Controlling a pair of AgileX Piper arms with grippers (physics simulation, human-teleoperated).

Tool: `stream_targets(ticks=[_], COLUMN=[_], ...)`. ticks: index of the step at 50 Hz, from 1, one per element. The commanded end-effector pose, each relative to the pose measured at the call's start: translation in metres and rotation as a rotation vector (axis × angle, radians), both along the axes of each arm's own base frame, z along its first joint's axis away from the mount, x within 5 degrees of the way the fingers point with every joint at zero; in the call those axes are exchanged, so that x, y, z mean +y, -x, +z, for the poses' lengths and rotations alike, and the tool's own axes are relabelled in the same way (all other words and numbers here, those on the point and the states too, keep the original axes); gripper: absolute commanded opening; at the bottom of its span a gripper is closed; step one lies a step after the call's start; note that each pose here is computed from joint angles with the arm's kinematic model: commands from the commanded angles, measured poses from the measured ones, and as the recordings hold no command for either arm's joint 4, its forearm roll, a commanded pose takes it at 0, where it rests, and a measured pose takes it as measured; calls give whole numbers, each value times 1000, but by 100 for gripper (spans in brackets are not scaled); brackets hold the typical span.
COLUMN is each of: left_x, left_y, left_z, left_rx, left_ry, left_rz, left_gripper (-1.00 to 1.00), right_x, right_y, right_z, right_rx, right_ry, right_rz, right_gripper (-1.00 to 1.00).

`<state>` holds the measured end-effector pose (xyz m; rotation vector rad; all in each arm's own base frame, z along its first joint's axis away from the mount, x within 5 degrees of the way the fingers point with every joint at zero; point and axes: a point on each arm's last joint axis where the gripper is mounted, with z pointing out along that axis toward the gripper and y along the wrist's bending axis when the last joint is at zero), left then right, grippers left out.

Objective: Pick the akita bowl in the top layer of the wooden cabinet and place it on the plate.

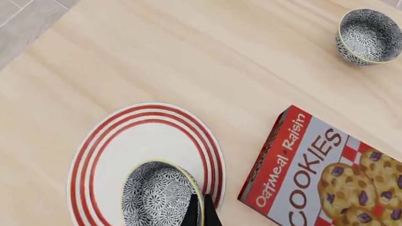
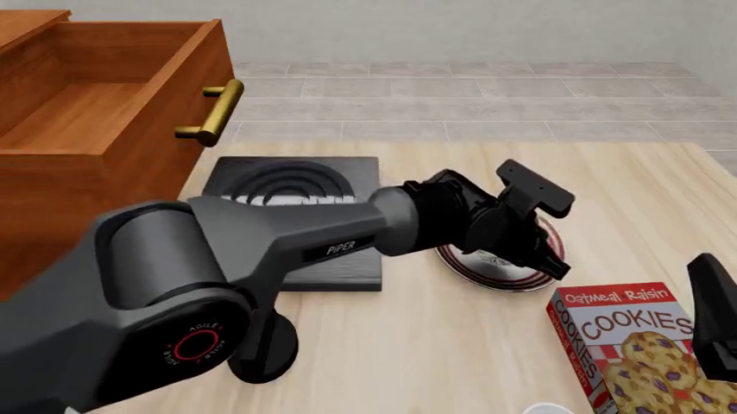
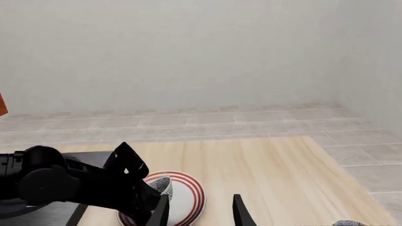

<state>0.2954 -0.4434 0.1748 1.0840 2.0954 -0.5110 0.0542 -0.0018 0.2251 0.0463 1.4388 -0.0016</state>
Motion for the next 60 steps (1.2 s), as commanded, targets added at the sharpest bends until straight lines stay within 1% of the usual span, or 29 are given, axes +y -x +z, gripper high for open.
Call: stream_targets(ticks=[1,16,20,35,47,48,60], left_x=[-3,-8,-10,-13,-12,-12,-15], left_y=[-7,-9,-5,-1,-4,-4,0], left_z=[-3,-10,-13,-19,-20,-20,-17], left_rx=[-6,5,10,32,38,37,42], left_ry=[0,3,0,3,2,0,3], left_rz=[4,13,7,17,25,24,21], left_gripper=[-100,-100,-100,-100,-100,100,100], right_x=[0,0,0,0,0,0,0], right_y=[0,0,0,0,0,0,0], right_z=[-1,-1,-1,0,0,0,-1], right_rx=[2,5,5,3,1,1,1], right_ry=[-7,-8,-9,-8,-9,-9,-8], right_rz=[-3,-4,-4,-4,-5,-4,-4], right_gripper=[100,100,100,100,100,100,100])
